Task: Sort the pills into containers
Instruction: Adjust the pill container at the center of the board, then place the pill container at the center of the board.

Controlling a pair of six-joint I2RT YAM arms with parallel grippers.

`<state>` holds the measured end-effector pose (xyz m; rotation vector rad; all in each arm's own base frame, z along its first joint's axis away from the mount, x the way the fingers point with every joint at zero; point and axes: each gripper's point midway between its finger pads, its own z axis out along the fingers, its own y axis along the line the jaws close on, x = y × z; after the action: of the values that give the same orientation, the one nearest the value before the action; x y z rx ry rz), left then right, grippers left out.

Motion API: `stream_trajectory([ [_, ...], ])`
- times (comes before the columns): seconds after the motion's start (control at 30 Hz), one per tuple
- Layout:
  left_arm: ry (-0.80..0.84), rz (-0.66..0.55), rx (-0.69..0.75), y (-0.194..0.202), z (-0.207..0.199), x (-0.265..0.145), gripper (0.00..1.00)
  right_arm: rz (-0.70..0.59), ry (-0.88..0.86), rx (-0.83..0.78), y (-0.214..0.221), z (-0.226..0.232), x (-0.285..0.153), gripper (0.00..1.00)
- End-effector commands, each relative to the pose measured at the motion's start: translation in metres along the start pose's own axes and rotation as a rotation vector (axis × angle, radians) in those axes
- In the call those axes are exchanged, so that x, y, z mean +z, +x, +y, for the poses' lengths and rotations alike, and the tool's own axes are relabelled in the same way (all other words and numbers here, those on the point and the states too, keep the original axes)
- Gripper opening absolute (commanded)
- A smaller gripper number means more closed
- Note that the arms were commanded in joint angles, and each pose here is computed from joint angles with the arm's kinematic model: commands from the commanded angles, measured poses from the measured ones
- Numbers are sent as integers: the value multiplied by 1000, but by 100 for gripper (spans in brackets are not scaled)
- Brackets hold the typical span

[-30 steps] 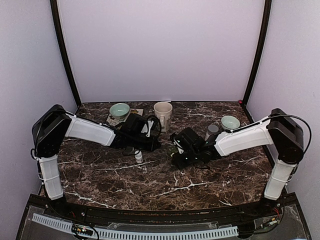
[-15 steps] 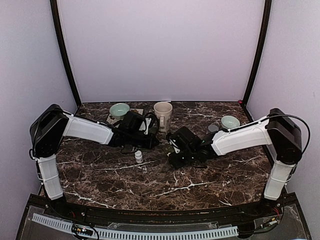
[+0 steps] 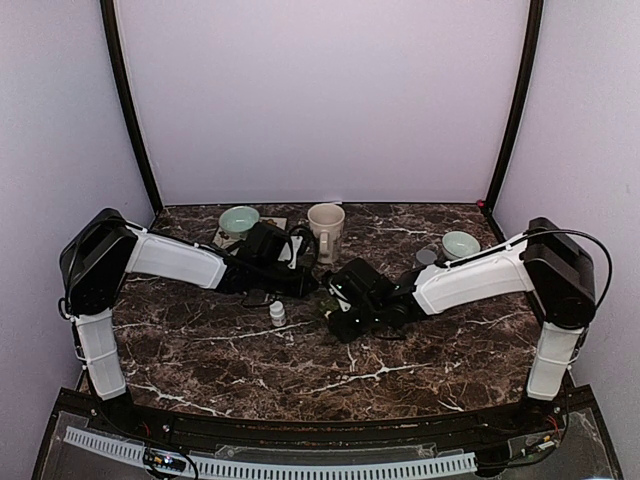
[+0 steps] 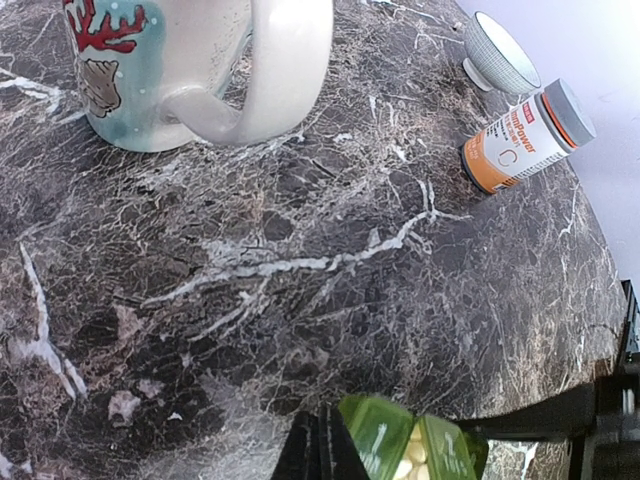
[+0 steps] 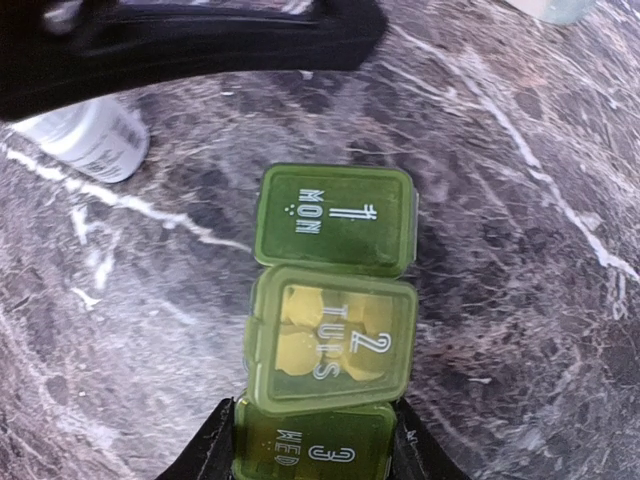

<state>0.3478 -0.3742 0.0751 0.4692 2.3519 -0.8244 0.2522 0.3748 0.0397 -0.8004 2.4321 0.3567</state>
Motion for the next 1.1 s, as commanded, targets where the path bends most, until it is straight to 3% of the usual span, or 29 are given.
stream_trajectory([
  [0.0, 18, -36, 3, -13, -6, -10, 0, -20, -33, 33, -6, 1, 0, 31],
  [0.27, 17, -30, 5, -10, -5, -10, 0, -7, -13, 51, -4, -2, 9, 42],
  [0.47, 22, -26, 2, -9, -5, -9, 0, 23, -30, 82, 2, -6, 17, 58],
  [0.67, 27, -26, 3, -8, -6, -9, 0, 10, -47, 93, 0, -5, 11, 67],
  [1.07, 32, -34, 7, -15, -9, -9, 0, -54, -87, 121, -19, -1, -23, 71],
])
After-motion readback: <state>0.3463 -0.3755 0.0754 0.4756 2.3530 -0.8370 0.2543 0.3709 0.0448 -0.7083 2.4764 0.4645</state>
